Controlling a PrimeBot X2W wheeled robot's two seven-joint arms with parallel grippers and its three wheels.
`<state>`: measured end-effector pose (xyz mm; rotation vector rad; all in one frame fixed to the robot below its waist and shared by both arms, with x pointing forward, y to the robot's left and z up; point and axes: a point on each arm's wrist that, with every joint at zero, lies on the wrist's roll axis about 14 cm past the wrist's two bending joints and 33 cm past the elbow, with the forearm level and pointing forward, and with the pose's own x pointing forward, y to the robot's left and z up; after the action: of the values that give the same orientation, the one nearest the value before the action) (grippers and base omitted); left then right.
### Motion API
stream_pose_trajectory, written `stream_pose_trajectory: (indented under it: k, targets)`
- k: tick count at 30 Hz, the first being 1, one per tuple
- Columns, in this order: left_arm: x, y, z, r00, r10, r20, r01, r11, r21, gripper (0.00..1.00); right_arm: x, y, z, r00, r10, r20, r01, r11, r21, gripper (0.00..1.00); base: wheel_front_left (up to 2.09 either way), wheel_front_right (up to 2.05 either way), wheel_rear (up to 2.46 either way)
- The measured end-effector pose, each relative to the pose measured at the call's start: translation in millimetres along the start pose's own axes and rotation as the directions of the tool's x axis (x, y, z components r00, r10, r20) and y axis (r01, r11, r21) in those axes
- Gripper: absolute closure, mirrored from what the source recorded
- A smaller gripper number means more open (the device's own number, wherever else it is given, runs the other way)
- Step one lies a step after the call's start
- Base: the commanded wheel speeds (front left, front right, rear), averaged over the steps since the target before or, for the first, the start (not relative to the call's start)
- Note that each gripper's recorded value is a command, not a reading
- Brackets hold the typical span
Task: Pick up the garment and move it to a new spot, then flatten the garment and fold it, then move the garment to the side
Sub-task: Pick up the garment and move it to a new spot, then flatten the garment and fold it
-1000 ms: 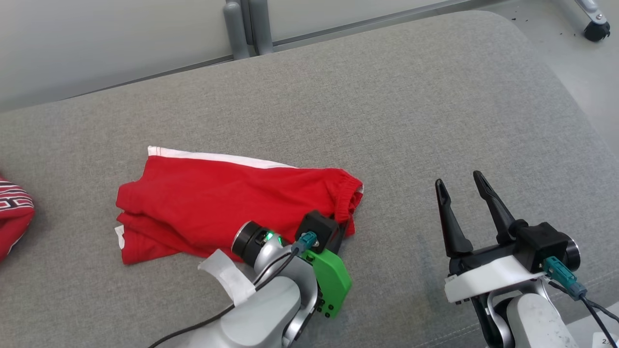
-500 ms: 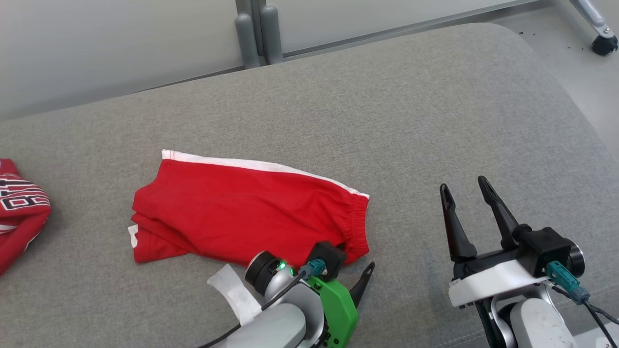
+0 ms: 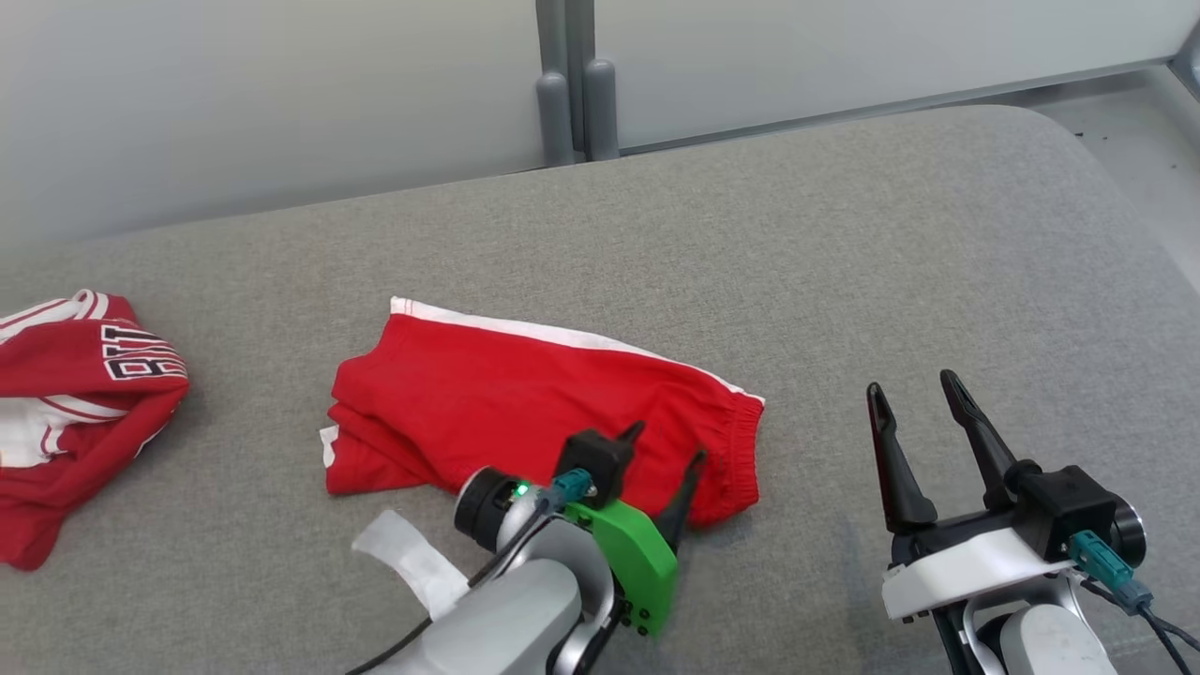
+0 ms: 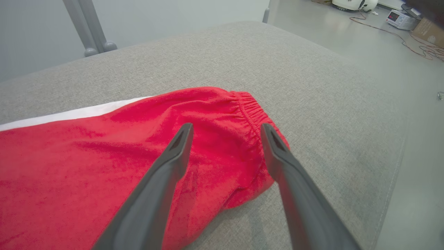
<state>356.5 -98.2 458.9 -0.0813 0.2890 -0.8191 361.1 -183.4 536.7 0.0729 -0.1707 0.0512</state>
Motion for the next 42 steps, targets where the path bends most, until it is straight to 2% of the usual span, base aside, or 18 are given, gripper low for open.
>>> stream_pose_trajectory:
  k: [4, 7, 12, 18, 21, 25, 33, 34, 35, 36, 37, 38, 42]
  targets:
    - [-6, 38, 8, 0.989, 0.145, 0.016, -0.144, 0.989, -0.031, 0.00, 0, 6, 1, 1.000, 0.019, 0.003, -0.019, 1.000, 0.005, 0.00, 0.00, 0.00, 0.00]
    - [-14, 73, 12, 0.968, 0.251, 0.022, -0.250, 0.968, -0.035, 0.00, 1, 10, 2, 0.999, 0.031, 0.009, -0.031, 0.999, 0.007, 0.00, 0.00, 0.00, 0.00]
    - [-34, 130, 2, 0.912, 0.411, -0.013, -0.411, 0.911, -0.036, 0.00, 2, 11, 1, 0.999, 0.034, 0.005, -0.034, 0.999, 0.007, 0.00, 0.00, 0.00, 0.00]
    - [-56, 180, -6, 0.831, 0.555, -0.051, -0.557, 0.829, -0.057, 0.00, 3, 9, -2, 1.000, 0.029, -0.004, -0.029, 1.000, 0.002, 0.00, 0.00, 0.00, 0.00]
    - [-64, 195, -12, 0.798, 0.598, -0.072, -0.602, 0.795, -0.072, 0.00, 4, 9, -4, 1.000, 0.028, -0.009, -0.028, 1.000, 0.001, 0.00, 0.00, 0.00, 0.00]
    - [-68, 204, -24, 0.778, 0.618, -0.112, -0.627, 0.771, -0.106, 0.00, 7, 8, -5, 1.000, 0.027, -0.010, -0.027, 1.000, -0.002, 0.00, 0.00, 0.00, 0.00]
    - [-52, 199, -29, 0.800, 0.581, -0.150, -0.600, 0.784, -0.161, 0.00, 10, 4, -8, 1.000, 0.017, -0.019, -0.018, 1.000, -0.013, 0.00, 0.00, 0.00, 0.00]
    - [-50, 198, -31, 0.801, 0.578, -0.157, -0.599, 0.784, -0.167, 0.12, 10, 3, -8, 1.000, 0.016, -0.020, -0.016, 1.000, -0.014, 0.00, 0.00, 0.00, 0.00]
    - [-50, 198, -33, 0.799, 0.578, -0.163, -0.600, 0.782, -0.168, 0.53, 10, 3, -8, 1.000, 0.014, -0.021, -0.014, 1.000, -0.015, 0.00, 0.00, 0.00, 0.00]
    - [-50, 199, -34, 0.797, 0.581, -0.168, -0.603, 0.780, -0.165, 0.53, 10, 2, -9, 1.000, 0.013, -0.021, -0.013, 1.000, -0.015, 0.00, 0.00, 0.00, 0.00]
    - [-50, 201, -34, 0.795, 0.583, -0.170, -0.606, 0.779, -0.163, 0.92, 10, 1, -9, 1.000, 0.010, -0.021, -0.010, 1.000, -0.016, 0.00, 0.00, 0.00, 0.00]
    - [-49, 202, -34, 0.793, 0.584, -0.171, -0.607, 0.777, -0.163, 1.00, 11, 1, -8, 1.000, 0.008, -0.021, -0.009, 1.000, -0.017, 0.00, 0.00, 0.00, 0.00]
    - [-50, 205, -29, 0.794, 0.588, -0.152, -0.607, 0.773, -0.182, 1.00, 13, -4, -8, 1.000, -0.003, -0.018, 0.002, 1.000, -0.021, 0.00, 0.00, 0.00, 0.00]
